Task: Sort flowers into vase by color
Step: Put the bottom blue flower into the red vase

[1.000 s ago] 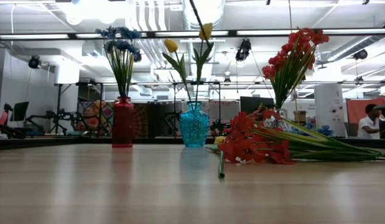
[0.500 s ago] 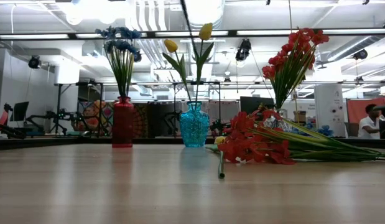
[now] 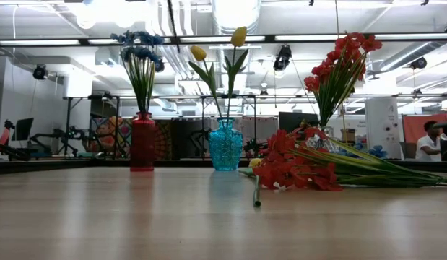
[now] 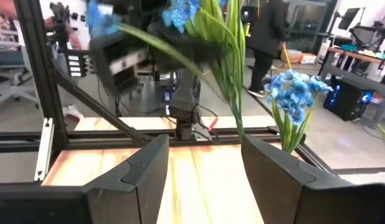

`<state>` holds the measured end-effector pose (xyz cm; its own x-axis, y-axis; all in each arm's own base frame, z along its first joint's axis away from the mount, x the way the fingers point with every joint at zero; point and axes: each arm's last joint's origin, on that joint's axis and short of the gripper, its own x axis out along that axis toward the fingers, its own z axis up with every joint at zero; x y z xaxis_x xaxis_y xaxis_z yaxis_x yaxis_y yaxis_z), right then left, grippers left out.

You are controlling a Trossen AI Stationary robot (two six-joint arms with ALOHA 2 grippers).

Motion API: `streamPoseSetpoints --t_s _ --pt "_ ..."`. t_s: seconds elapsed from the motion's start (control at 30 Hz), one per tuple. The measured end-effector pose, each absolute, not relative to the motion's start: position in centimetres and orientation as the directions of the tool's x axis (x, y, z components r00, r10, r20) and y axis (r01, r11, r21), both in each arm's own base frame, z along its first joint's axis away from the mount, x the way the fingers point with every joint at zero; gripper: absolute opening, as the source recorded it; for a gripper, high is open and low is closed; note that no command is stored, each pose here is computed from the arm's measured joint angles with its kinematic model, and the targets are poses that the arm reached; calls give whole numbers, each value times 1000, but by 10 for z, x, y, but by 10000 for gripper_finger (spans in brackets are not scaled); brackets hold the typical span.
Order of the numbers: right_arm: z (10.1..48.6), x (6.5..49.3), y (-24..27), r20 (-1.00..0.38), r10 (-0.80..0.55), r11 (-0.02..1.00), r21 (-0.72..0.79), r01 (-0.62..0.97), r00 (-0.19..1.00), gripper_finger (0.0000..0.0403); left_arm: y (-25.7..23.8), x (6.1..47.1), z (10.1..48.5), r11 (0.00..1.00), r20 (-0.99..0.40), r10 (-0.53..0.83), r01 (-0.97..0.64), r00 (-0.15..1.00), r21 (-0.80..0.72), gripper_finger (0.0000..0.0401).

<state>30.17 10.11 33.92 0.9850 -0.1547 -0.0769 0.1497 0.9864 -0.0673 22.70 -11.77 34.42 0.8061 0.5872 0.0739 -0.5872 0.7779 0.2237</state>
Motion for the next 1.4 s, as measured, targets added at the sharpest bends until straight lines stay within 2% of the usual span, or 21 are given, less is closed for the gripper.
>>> streamPoseSetpoints --t_s 0.23,0.43,0.9,1.13,1.3,1.4 --pt "342 288 95 -150 -160 987 -55 154 976 194 -91 188 365 800 45 573 -570 818 184 15" --pt "340 288 95 -169 -161 987 -54 154 972 196 -73 166 344 804 -80 594 -587 800 95 10" --pt "333 296 89 -182 -191 981 -53 184 965 196 -43 172 309 658 -122 753 -740 646 141 5" --pt "324 305 89 -196 -203 979 -45 198 959 196 -32 176 309 627 -124 779 -758 614 182 5" --pt "309 319 84 -233 -229 973 -62 221 945 196 -27 179 312 674 -139 738 -714 660 187 5" --pt "302 324 81 -252 -246 969 -70 236 936 196 -22 180 313 657 -134 753 -724 644 212 5"
